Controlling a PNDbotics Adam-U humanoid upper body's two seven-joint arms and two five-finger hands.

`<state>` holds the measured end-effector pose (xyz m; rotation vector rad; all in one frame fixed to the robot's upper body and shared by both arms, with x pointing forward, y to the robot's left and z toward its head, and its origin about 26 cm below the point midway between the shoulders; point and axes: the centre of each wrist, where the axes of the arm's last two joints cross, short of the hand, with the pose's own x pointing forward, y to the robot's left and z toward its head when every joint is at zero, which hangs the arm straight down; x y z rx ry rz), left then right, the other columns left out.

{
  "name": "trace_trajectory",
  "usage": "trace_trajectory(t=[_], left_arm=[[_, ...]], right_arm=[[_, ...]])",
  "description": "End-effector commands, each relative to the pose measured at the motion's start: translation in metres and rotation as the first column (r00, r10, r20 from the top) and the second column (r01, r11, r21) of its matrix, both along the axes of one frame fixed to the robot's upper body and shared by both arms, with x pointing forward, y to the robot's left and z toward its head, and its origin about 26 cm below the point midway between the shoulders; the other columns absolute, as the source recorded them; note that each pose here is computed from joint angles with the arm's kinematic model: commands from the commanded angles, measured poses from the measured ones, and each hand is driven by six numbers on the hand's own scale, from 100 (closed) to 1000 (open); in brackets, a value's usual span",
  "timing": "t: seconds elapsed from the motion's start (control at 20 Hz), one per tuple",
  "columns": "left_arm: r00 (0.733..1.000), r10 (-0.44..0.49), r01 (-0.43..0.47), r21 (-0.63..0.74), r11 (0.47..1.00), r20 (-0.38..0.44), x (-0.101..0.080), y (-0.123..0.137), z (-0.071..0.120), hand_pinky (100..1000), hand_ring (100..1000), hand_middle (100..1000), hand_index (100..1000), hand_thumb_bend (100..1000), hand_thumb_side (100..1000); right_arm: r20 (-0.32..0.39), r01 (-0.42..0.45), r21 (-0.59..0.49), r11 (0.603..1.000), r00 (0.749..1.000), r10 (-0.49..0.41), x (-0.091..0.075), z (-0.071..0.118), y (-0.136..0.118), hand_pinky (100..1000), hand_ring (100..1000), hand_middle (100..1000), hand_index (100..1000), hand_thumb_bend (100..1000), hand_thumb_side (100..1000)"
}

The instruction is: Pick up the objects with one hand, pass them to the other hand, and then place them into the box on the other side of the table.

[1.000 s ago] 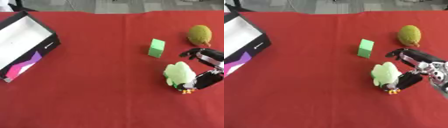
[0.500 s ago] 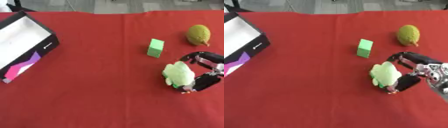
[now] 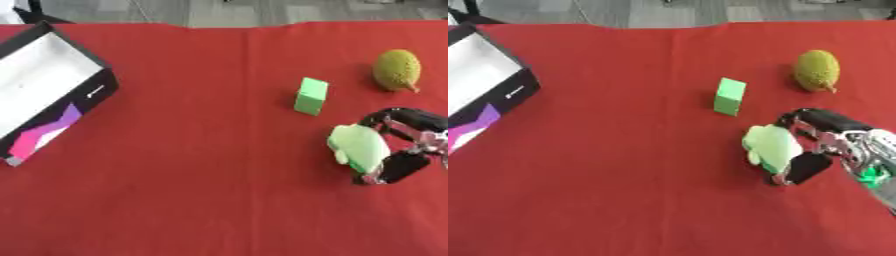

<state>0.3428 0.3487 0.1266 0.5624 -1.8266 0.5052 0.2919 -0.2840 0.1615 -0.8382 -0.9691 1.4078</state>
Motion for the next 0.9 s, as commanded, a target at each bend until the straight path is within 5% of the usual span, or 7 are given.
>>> trace_trajectory(t=[0.05, 0.35, 0.55, 0.9], left_arm=[[1.0, -0.002, 0.001, 0.024, 1.0, 0.027, -0.001, 0.003, 0.011, 726, 773, 814, 855, 919, 625], [1.0, -0.005, 0.004, 0.023, 1.0, 0.029, -0.001, 0.002, 0.011, 725, 773, 814, 854, 917, 626], [1.0, -0.003, 0.002, 0.028, 1.0, 0.03, -0.002, 0.003, 0.012, 724, 773, 813, 853, 919, 627], [0.999, -0.016, 0.015, 0.049, 0.999, 0.039, -0.003, 0.002, 0.016, 725, 774, 813, 854, 915, 630]], right_arm=[[0.019, 0.006, -0.047, 0.999, 1.0, -0.005, 0.003, 0.0, -0.002, 840, 759, 755, 840, 646, 277], [0.058, -0.013, -0.05, 0.999, 0.998, 0.016, 0.005, -0.004, 0.005, 765, 623, 611, 738, 530, 100], [0.084, -0.016, 0.054, 0.998, 0.996, 0.011, -0.002, 0.008, 0.011, 766, 613, 603, 722, 348, 100], [0.083, -0.093, 0.229, 0.969, 0.994, 0.076, -0.004, 0.043, 0.016, 769, 619, 614, 721, 297, 100]])
